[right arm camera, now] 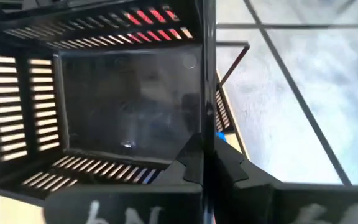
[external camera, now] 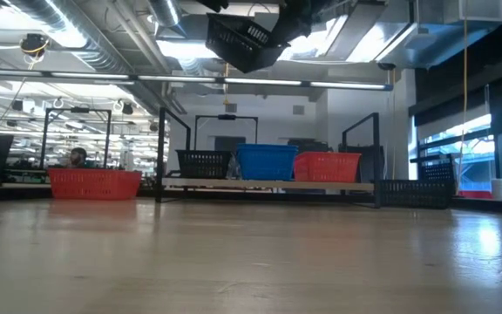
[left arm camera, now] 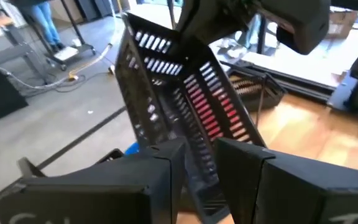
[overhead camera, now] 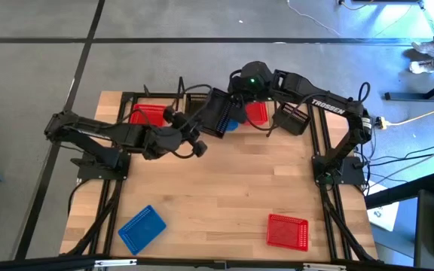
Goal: Stack baskets on shelf by color
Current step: Stack the bottom black bin on top of the black bin on the shelf
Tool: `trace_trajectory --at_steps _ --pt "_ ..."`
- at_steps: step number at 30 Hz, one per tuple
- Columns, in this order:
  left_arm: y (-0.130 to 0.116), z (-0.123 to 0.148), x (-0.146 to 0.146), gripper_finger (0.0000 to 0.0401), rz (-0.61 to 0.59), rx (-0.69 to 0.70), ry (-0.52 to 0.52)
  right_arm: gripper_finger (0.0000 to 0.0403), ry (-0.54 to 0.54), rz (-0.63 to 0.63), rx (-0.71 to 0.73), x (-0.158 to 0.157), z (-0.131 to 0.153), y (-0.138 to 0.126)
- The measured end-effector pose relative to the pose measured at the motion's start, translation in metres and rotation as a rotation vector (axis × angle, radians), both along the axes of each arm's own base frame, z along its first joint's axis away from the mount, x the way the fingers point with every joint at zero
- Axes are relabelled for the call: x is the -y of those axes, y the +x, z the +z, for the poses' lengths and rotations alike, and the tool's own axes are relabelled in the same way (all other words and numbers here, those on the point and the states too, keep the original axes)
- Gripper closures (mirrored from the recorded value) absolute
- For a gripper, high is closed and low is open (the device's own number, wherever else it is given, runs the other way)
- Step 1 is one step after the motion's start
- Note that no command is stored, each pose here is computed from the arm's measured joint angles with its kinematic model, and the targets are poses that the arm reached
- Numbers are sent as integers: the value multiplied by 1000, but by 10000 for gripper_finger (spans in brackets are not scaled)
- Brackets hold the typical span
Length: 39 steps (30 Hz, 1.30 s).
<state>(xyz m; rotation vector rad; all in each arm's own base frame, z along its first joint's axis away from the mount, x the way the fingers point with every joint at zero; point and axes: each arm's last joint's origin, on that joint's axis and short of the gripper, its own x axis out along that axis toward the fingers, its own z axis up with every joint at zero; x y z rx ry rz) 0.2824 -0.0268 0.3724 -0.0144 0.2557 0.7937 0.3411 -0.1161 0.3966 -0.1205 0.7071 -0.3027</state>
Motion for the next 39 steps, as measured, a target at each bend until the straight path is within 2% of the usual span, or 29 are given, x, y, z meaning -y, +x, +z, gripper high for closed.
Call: trace_trajectory --at_steps 4,7,11,17,24,29,39 --pt "-13 12 6 321 4 45 6 402 -40 45 46 3 3 4" --pt "-24 18 10 321 -20 60 3 402 -21 87 87 13 -2 14" --pt "-42 31 12 321 -24 115 -3 402 21 127 98 29 -22 31" --pt "-61 41 13 321 -46 138 -11 403 -6 164 58 49 -55 54" --pt "-64 42 16 321 -63 144 -16 403 -72 135 69 81 -82 68" --pt "-64 42 17 321 -66 143 -17 403 -120 133 50 100 -92 67" --pt "-64 42 17 321 -66 142 -17 403 -137 122 13 117 -103 63"
